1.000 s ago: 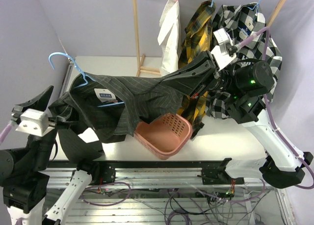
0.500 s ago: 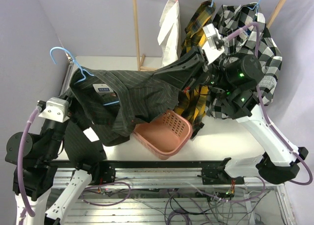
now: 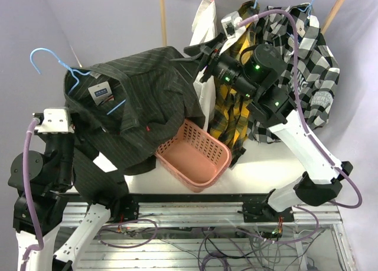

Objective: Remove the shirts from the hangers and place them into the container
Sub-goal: Pick up the hanger from the clothesline, then remove the shirt from the hanger.

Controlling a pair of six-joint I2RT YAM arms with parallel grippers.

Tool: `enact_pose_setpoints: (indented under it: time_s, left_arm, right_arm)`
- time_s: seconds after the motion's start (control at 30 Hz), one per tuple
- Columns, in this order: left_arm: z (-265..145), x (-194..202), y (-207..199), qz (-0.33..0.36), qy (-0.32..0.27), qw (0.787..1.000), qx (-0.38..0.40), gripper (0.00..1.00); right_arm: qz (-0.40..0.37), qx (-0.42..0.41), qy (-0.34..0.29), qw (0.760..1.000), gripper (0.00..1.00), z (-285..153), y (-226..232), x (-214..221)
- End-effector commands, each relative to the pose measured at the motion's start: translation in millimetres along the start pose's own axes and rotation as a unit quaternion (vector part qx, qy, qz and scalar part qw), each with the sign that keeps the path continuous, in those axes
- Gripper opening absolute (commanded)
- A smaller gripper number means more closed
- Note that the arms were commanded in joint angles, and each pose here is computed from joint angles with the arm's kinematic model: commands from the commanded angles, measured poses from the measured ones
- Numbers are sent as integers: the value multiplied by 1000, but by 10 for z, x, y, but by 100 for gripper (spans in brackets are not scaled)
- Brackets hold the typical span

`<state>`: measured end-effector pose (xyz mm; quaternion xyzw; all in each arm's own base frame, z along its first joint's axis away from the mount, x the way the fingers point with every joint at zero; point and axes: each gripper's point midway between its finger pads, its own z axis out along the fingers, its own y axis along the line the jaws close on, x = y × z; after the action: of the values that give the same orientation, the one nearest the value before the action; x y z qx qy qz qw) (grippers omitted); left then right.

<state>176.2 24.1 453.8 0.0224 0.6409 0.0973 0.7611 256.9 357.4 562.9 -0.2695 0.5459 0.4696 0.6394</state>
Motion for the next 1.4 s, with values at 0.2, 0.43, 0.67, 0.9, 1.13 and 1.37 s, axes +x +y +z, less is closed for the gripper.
enact_pose_setpoints:
  time_s: [0.2, 0.43, 0.67, 0.9, 1.13, 1.37]
  left_arm:
    - [37, -99, 226, -30, 29, 997, -69, 7]
    - [109, -227, 267, -32, 29, 996, -82, 7]
    - [277, -487, 228, -35, 30, 996, -73, 7]
    - [619, -582, 45, -7, 67, 997, -46, 7]
    - [832, -454, -111, 2, 91, 995, -32, 7]
    - [847, -498, -204, -9, 80, 997, -7, 7]
  right_arm:
    - [-23, 64, 8, 998, 70, -207, -217, 120]
    - [10, -55, 86, 995, 66, -17, 203, 712]
    - [12, -43, 103, 994, 66, 131, 322, 928]
    - [29, -12, 86, 996, 65, 304, 351, 967]
    - [43, 45, 34, 998, 65, 338, 244, 970]
    - [51, 78, 8, 996, 71, 517, 98, 998]
